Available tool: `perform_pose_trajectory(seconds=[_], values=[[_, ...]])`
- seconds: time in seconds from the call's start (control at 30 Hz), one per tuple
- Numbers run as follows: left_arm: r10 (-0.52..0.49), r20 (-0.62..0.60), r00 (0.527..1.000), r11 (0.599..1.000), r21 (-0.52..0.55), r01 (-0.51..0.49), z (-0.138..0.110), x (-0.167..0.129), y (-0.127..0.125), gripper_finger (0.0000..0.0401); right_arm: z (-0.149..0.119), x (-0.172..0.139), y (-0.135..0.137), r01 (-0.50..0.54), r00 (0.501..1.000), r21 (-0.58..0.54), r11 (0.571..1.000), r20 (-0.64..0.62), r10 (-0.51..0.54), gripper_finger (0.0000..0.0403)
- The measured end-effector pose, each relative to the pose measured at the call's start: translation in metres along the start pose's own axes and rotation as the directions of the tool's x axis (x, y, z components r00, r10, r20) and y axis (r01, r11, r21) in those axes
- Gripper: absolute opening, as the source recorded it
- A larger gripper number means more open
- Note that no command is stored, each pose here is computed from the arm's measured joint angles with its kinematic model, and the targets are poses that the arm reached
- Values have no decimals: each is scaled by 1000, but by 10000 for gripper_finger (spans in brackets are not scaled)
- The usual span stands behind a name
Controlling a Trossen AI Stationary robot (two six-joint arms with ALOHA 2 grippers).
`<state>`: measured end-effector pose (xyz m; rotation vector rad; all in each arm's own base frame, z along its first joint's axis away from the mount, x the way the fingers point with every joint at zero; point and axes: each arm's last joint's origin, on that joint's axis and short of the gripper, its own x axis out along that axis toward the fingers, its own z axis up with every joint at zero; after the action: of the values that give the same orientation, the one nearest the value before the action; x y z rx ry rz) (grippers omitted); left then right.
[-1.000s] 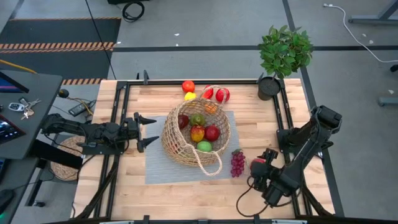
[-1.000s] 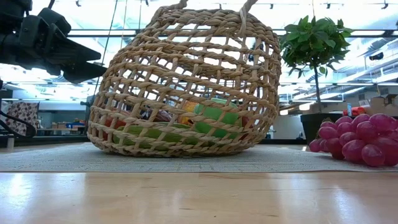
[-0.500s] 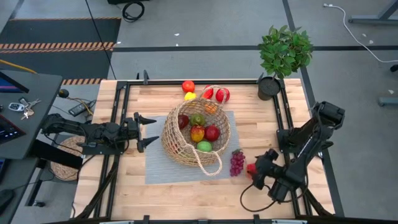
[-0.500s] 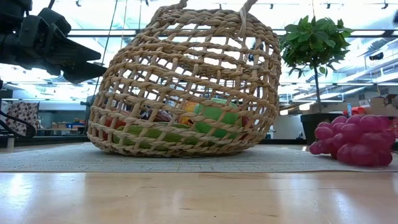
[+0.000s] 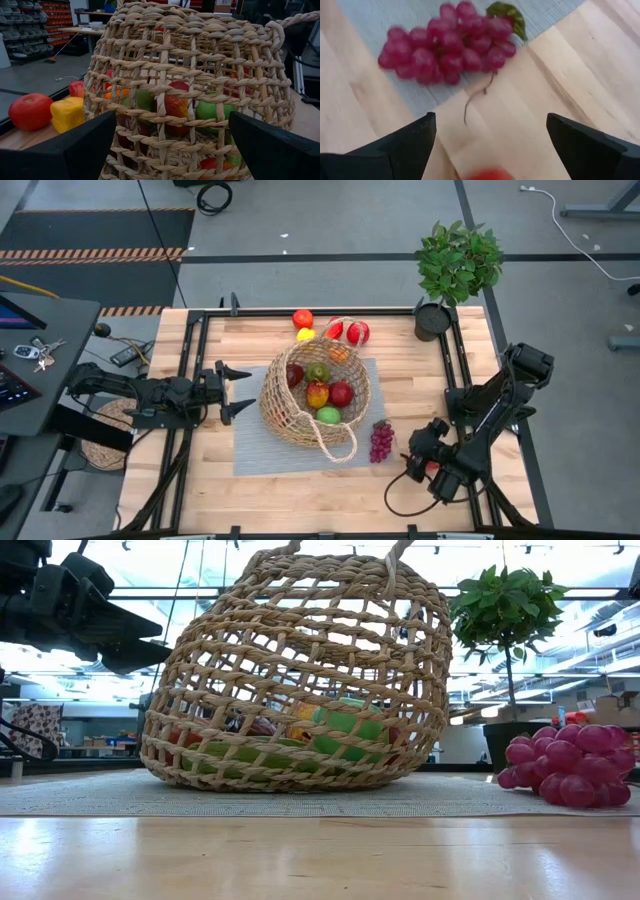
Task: Build produce basket
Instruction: Put the bottom red apple into the mesh basket
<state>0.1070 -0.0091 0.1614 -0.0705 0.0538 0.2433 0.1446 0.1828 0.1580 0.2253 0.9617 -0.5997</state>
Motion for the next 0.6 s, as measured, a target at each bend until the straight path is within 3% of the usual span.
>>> perform_pose_trajectory(seconds=[0.13,0.27,0.6], values=[[0,0,1000,1000,0,0,0,0,0,394,13,-21,3,58,997,-81,995,-51,-63,382],[0,0,1000,1000,0,0,0,0,0,394,26,-43,8,67,993,-65,996,-97,-73,382],[0,0,1000,1000,0,0,0,0,0,394,12,-59,20,-55,977,-8,998,-206,53,382]])
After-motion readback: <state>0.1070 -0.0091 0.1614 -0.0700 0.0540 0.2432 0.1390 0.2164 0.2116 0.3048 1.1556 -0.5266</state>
